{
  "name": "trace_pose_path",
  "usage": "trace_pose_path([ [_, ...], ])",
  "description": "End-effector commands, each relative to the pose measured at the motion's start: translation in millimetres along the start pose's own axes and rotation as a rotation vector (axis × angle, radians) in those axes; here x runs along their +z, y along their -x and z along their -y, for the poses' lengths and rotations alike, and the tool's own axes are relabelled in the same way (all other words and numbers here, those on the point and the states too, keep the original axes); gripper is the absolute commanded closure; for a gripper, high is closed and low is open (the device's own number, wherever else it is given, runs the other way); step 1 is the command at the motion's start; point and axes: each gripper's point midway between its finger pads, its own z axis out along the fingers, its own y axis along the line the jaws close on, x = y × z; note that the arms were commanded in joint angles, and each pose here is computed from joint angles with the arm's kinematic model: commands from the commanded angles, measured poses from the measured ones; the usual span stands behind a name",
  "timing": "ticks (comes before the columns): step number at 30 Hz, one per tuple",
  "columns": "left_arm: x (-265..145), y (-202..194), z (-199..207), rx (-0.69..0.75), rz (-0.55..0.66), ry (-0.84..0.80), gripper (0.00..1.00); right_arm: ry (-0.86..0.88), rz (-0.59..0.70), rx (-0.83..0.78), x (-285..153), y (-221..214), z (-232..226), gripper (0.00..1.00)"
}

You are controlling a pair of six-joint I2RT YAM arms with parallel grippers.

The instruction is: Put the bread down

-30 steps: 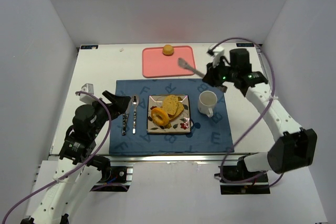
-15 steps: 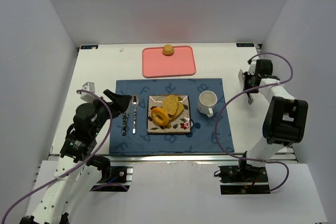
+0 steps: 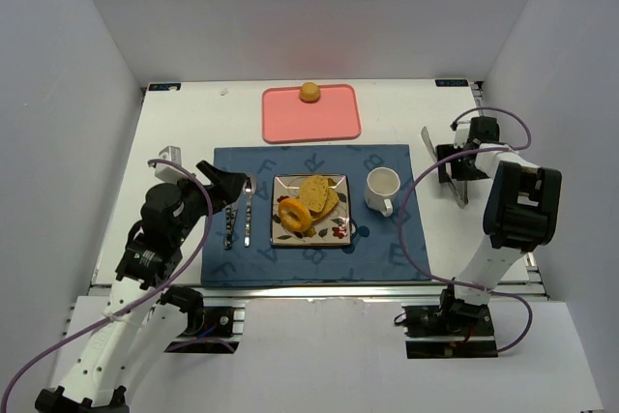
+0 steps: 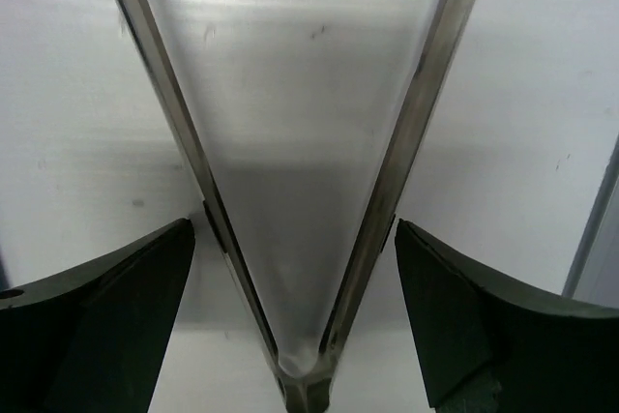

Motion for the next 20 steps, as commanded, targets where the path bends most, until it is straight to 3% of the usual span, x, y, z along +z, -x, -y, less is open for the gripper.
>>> trace_pose_path([
  [1, 1.7, 6.4, 7.6, 0.014, 0.018, -0.031, 0.09, 0.065, 0.009, -0.051, -30.7, -1.1, 2.2, 0.11],
  [5, 9.6, 4.2, 5.6, 0.015, 0.011, -0.024, 0.07, 0.063, 0.164, -0.115, -88.6, 33.0, 4.9, 0.11],
  [11, 36.5, -8.3, 13.0, 0.088, -0.109, -0.040, 0.07, 0.144, 0.366, -0.065, -158.2, 75.6, -14.1, 0.11],
  [20, 61.3, 1.7, 39.5, 0.203, -0.166, -0.120, 0.07, 0.503, 0.580, 0.132, -247.6, 146.6, -66.7, 0.11],
])
